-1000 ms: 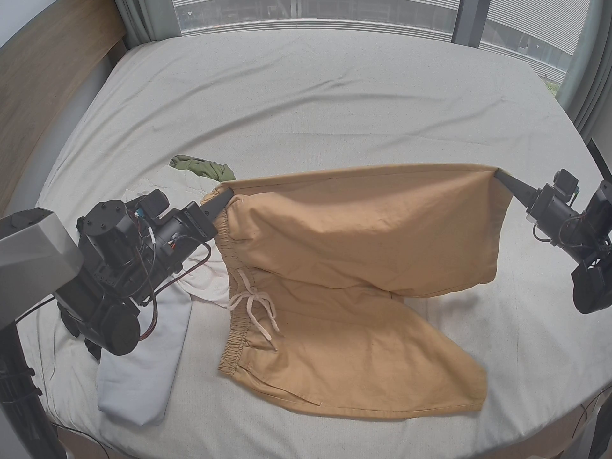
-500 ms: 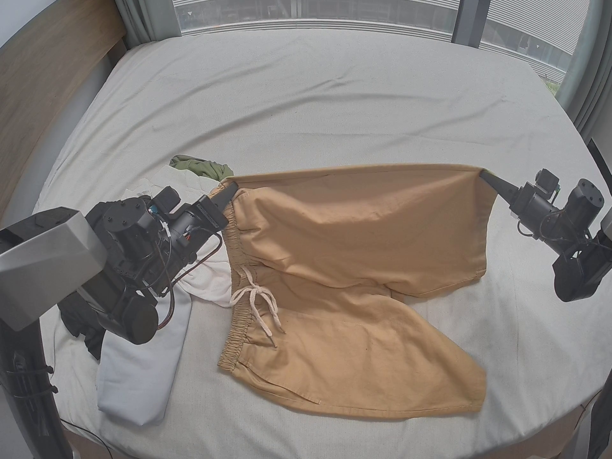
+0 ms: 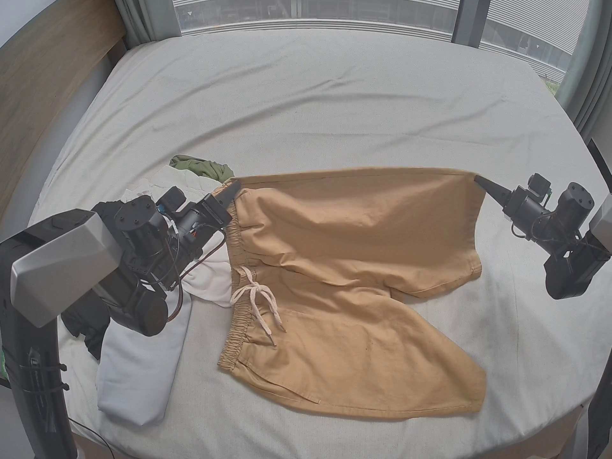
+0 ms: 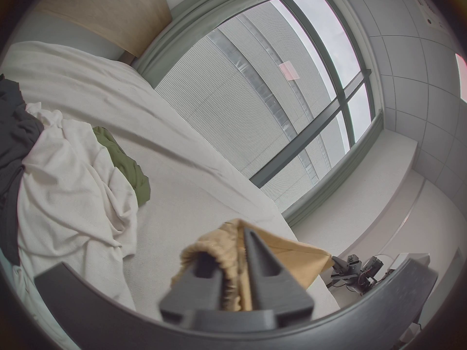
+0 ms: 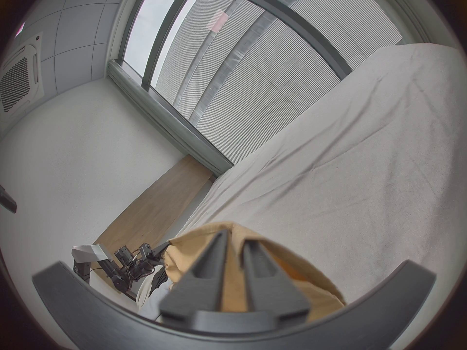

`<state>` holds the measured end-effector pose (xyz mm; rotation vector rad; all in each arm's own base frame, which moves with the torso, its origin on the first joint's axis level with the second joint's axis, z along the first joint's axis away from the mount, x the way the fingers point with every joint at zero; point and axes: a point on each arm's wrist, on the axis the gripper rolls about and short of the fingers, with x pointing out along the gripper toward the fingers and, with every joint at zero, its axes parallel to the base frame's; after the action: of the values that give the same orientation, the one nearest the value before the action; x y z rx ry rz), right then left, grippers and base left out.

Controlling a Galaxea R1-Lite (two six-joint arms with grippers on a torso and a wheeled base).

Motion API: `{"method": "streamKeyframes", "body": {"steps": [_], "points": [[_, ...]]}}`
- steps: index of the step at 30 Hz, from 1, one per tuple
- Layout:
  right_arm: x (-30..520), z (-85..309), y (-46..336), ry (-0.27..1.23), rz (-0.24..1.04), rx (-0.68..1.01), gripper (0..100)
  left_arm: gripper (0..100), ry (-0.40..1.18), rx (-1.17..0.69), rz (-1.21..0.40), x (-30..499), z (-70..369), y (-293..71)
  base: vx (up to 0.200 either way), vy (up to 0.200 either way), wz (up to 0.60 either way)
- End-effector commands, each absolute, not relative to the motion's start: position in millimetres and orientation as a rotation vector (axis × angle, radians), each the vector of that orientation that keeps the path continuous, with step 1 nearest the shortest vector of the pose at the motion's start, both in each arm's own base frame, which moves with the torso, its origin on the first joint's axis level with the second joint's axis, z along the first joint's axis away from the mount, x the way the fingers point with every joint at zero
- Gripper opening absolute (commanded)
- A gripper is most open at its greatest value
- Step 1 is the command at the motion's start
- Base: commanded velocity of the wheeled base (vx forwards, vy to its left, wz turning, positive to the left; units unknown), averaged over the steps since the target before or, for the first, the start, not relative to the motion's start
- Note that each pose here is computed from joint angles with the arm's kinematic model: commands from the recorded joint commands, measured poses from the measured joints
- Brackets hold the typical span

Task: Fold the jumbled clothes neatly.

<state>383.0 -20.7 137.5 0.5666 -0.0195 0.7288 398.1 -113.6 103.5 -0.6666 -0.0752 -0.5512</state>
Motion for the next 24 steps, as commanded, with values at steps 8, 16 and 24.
{"method": "streamKeyframes", "body": {"steps": [8,16,24], "points": [[384,121,-20,0.007,0.666,0.599,100,100,-0.084,-0.682,-0.503,412,90,-117,0.000,0.000,0.00],[344,120,-13,0.064,0.652,0.569,100,100,0.058,-0.671,-0.439,397,80,-109,0.000,0.000,0.00],[327,126,-14,0.060,0.643,0.534,100,100,0.200,-0.661,-0.387,349,107,-89,0.000,0.000,0.00]]}}
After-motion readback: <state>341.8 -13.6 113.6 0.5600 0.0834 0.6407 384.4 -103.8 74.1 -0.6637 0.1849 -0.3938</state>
